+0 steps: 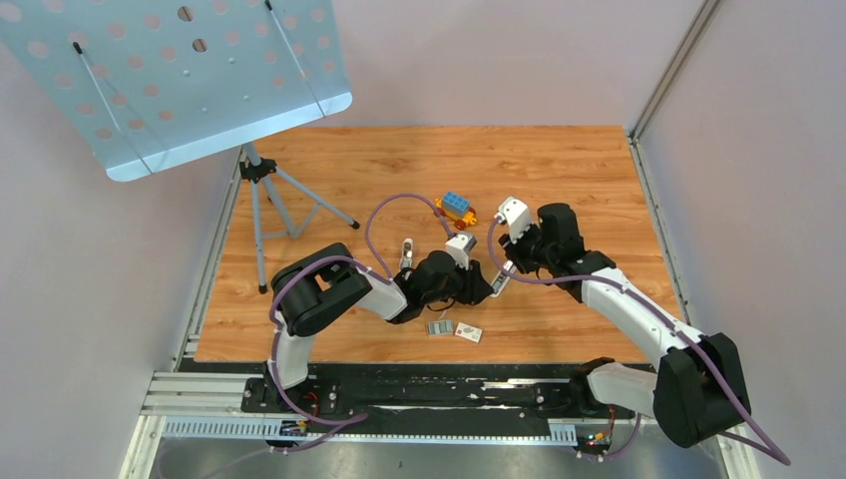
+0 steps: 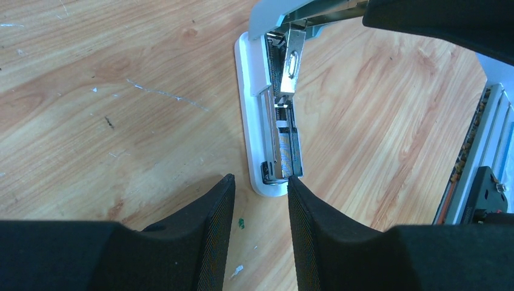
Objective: Load the staples into the stapler
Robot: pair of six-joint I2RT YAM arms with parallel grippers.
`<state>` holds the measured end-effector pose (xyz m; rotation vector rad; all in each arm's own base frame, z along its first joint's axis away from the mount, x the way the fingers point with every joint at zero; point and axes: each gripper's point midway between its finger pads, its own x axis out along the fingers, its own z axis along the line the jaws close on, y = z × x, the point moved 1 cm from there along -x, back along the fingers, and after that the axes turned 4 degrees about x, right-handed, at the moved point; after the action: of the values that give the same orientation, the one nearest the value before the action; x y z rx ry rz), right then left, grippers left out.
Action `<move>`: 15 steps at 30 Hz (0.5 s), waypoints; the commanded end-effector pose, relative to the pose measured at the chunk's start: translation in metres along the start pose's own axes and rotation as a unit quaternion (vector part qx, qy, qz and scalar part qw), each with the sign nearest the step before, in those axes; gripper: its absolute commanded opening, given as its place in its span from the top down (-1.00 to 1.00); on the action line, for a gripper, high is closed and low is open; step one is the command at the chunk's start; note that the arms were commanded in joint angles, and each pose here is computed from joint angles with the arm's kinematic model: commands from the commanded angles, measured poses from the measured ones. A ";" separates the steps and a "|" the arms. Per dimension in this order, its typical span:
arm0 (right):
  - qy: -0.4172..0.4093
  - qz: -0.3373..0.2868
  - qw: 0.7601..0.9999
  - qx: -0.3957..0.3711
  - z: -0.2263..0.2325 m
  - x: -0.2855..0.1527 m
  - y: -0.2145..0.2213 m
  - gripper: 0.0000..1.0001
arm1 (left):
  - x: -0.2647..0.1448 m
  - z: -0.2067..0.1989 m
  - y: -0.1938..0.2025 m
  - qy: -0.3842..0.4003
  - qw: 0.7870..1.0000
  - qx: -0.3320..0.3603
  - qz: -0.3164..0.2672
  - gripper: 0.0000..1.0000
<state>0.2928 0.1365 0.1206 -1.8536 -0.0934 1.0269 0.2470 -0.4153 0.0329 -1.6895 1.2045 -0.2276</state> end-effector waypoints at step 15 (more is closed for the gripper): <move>-0.075 0.004 0.994 0.085 0.025 -0.007 0.008 0.20 | 0.007 0.019 0.007 -0.029 0.999 0.009 0.007 0.20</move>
<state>0.2922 0.1351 0.1209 -1.7557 -0.0841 1.0338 0.2502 -0.4149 0.0331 -1.6926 1.1966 -0.2325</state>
